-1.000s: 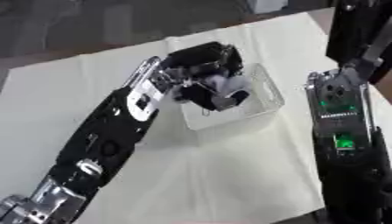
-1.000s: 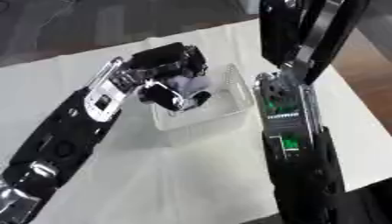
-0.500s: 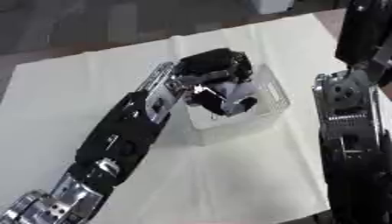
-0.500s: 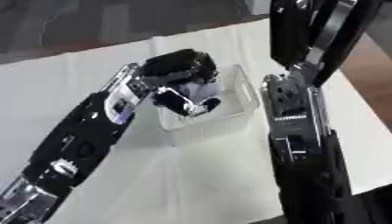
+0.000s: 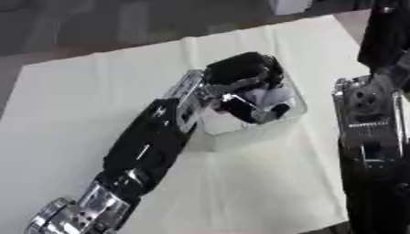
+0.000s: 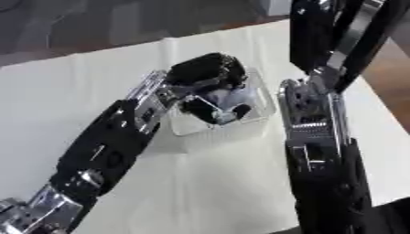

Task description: Pick up objects on the table and place them in the box.

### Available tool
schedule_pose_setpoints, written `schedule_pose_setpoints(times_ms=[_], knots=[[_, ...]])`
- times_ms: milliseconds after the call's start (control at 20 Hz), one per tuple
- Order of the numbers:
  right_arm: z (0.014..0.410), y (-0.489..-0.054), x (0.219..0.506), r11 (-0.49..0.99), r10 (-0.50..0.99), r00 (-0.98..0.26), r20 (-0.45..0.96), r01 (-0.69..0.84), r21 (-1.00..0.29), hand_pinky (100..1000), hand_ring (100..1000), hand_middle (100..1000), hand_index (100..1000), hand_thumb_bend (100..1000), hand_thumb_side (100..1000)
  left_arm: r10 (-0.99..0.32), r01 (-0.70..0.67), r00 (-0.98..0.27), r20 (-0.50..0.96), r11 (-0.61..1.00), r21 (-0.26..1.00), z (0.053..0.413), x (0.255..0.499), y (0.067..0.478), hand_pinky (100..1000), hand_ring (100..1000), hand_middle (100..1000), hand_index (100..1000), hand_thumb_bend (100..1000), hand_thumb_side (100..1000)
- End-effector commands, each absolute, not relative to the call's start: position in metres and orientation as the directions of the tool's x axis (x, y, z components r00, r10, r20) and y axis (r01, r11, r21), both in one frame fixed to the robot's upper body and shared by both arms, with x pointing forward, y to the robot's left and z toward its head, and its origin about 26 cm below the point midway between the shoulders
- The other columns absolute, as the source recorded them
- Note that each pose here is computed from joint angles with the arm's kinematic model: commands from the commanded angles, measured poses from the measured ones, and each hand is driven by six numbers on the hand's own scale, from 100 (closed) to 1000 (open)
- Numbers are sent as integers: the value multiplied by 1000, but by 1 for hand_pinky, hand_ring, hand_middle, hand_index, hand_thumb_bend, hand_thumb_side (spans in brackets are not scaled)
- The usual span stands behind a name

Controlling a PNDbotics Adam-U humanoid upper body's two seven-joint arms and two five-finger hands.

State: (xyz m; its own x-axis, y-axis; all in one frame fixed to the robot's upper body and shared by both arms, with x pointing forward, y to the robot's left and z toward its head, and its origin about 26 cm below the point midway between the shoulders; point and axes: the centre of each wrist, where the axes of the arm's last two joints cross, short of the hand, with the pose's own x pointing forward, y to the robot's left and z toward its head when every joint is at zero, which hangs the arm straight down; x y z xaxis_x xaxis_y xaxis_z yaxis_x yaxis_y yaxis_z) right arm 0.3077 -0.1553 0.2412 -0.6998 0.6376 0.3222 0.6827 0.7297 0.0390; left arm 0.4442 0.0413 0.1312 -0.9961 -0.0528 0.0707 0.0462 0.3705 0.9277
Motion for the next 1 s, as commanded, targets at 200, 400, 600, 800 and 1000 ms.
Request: schedule_pose_setpoints(times_ms=[200, 400, 600, 800, 1000], knots=[[249, -152, 305, 741, 624, -721, 301, 668, 65, 371, 501, 642, 832, 100, 856, -68, -12, -998, 15, 374, 928, 138, 446, 36, 100, 100, 100, 260, 100, 585], [249, -152, 305, 741, 624, -720, 302, 669, 65, 371, 501, 642, 832, 100, 856, -80, -43, -997, -14, 374, 926, 138, 446, 35, 100, 100, 100, 255, 100, 589], [248, -152, 305, 739, 625, -719, 304, 670, 65, 371, 501, 642, 832, 100, 855, -105, -73, -994, -35, 387, 919, 135, 447, 36, 100, 100, 100, 253, 100, 582], [248, -152, 305, 739, 626, -719, 303, 671, 66, 373, 502, 642, 832, 100, 855, -139, -99, -989, -48, 387, 917, 130, 450, 38, 100, 100, 100, 253, 100, 574], [248, -152, 305, 740, 625, -720, 303, 670, 66, 372, 501, 642, 823, 100, 855, -164, -120, -985, -60, 383, 916, 125, 452, 41, 100, 100, 100, 252, 100, 570]])
